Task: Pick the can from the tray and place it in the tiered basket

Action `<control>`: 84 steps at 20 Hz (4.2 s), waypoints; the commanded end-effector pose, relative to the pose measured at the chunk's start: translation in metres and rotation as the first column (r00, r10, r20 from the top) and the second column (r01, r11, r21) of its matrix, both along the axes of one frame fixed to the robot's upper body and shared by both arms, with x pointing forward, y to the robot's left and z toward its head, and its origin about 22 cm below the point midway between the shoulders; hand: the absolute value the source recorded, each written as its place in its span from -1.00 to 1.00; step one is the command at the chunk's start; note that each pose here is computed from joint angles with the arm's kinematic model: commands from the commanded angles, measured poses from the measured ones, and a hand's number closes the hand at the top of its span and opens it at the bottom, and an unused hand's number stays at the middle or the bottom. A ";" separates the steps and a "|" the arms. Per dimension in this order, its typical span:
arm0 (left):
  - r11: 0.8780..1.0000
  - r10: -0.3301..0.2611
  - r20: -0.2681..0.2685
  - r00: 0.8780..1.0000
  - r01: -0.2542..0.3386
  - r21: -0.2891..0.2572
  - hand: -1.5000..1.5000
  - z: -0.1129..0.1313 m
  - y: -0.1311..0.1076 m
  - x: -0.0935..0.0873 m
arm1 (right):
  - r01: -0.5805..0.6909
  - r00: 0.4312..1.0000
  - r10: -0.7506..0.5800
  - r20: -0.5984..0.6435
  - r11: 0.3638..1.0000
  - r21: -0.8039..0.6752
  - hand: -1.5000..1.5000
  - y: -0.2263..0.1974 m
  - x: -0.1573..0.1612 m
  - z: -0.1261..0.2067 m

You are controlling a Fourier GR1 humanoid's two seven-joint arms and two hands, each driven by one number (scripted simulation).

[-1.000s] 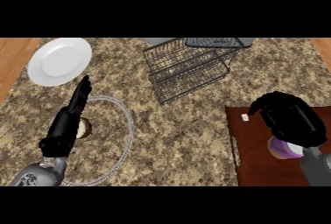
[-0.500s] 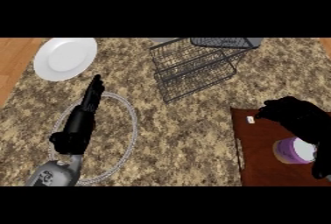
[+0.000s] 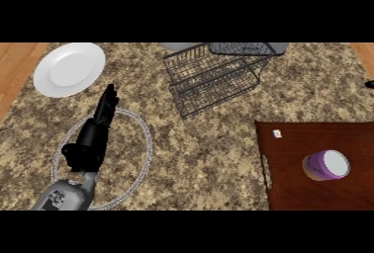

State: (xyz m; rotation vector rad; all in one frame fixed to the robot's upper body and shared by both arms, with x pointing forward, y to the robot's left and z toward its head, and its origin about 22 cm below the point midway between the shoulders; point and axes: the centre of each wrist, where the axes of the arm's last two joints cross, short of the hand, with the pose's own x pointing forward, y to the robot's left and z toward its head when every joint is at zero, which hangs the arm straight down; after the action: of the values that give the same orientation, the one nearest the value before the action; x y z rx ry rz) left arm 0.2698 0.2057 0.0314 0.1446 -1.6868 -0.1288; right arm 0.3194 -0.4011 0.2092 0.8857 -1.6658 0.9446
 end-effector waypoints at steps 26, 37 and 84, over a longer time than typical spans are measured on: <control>1.000 0.015 -0.010 1.000 -0.015 0.019 0.00 -0.004 -0.011 -0.001 | 0.000 0.772 0.431 0.467 0.735 -0.678 -1.00 0.067 -0.090 0.109; 1.000 -0.002 0.005 1.000 0.002 -0.007 0.00 0.005 -0.023 0.006 | 0.106 0.756 0.398 0.519 0.708 -0.698 -1.00 0.079 -0.107 0.101; 1.000 -0.009 0.012 1.000 0.009 -0.005 0.00 0.014 -0.010 0.015 | 0.147 0.701 0.482 0.525 0.623 -0.768 -1.00 0.091 -0.077 -0.020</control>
State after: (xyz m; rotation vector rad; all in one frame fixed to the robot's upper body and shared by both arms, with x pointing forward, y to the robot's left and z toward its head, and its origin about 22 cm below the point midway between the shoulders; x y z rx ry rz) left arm 0.2820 0.1910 0.0376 0.1391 -1.6959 -0.1346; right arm 0.2320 -0.2931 0.2148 -0.1440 -1.5568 2.0592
